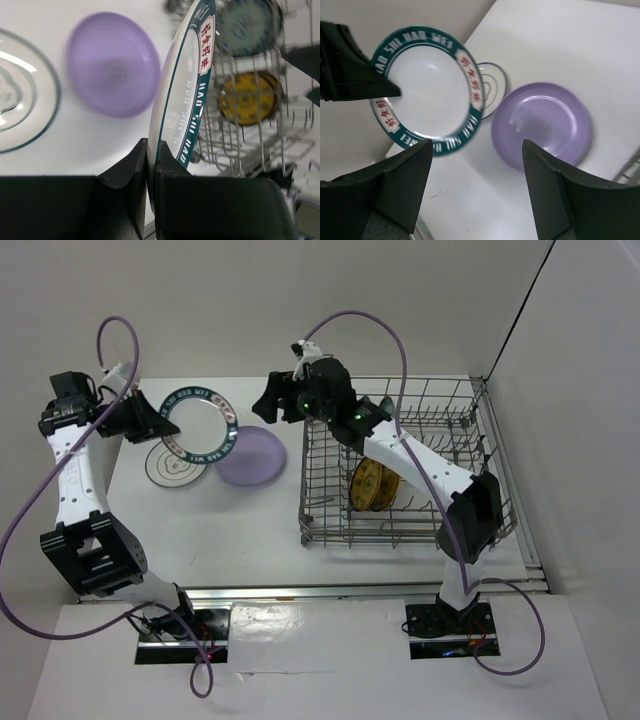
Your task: Unload the plates from the dish rack
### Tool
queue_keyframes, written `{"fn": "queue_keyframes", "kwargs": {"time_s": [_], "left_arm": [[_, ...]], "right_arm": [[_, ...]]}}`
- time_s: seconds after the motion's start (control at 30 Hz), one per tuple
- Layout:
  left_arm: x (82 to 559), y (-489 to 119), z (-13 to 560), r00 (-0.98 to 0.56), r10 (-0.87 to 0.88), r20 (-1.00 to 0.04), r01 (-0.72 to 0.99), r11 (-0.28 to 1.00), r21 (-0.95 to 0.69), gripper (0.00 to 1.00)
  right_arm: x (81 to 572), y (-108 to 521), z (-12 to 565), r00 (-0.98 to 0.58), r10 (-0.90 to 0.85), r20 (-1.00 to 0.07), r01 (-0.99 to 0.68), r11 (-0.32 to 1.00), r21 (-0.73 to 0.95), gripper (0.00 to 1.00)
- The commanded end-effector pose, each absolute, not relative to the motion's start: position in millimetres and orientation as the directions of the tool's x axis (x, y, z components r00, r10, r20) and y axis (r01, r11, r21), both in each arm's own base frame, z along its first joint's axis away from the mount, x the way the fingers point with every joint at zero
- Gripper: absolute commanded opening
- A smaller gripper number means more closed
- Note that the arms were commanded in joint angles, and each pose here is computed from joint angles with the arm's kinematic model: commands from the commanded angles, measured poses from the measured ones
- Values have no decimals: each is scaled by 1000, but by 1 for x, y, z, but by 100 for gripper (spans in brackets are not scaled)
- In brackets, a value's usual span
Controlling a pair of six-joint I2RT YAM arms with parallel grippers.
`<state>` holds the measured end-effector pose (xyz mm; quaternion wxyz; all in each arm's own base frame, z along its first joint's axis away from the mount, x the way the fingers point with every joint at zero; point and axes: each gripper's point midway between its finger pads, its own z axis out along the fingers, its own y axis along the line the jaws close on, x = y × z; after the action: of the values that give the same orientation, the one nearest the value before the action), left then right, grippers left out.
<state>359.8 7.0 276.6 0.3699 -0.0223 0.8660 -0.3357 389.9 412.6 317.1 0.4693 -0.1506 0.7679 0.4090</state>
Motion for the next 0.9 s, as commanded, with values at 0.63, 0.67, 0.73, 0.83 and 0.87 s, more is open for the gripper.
{"fn": "queue_keyframes", "kwargs": {"time_s": [0.63,0.67,0.73,0.83,0.87], "left_arm": [[423,154,131,-654,-652,-384,-297,688,-663,0],[425,157,129,-656,-645,-392,-296,697,-653,0],[428,160,123,-657,-646,-388,-299,696,-653,0],[434,160,102,-678,-649,-347,-300,674,-675,0],[433,160,99,-694,-640,-331,-302,675,-673,0]], "right_arm": [[479,256,379,-260,255,-931,-443,825,349,86],[482,251,373,-270,252,-929,-436,829,351,86],[483,253,363,-290,242,-926,-439,826,354,86],[483,256,358,-313,241,-919,-439,821,365,86],[485,257,356,-327,244,-913,-432,821,374,86]]}}
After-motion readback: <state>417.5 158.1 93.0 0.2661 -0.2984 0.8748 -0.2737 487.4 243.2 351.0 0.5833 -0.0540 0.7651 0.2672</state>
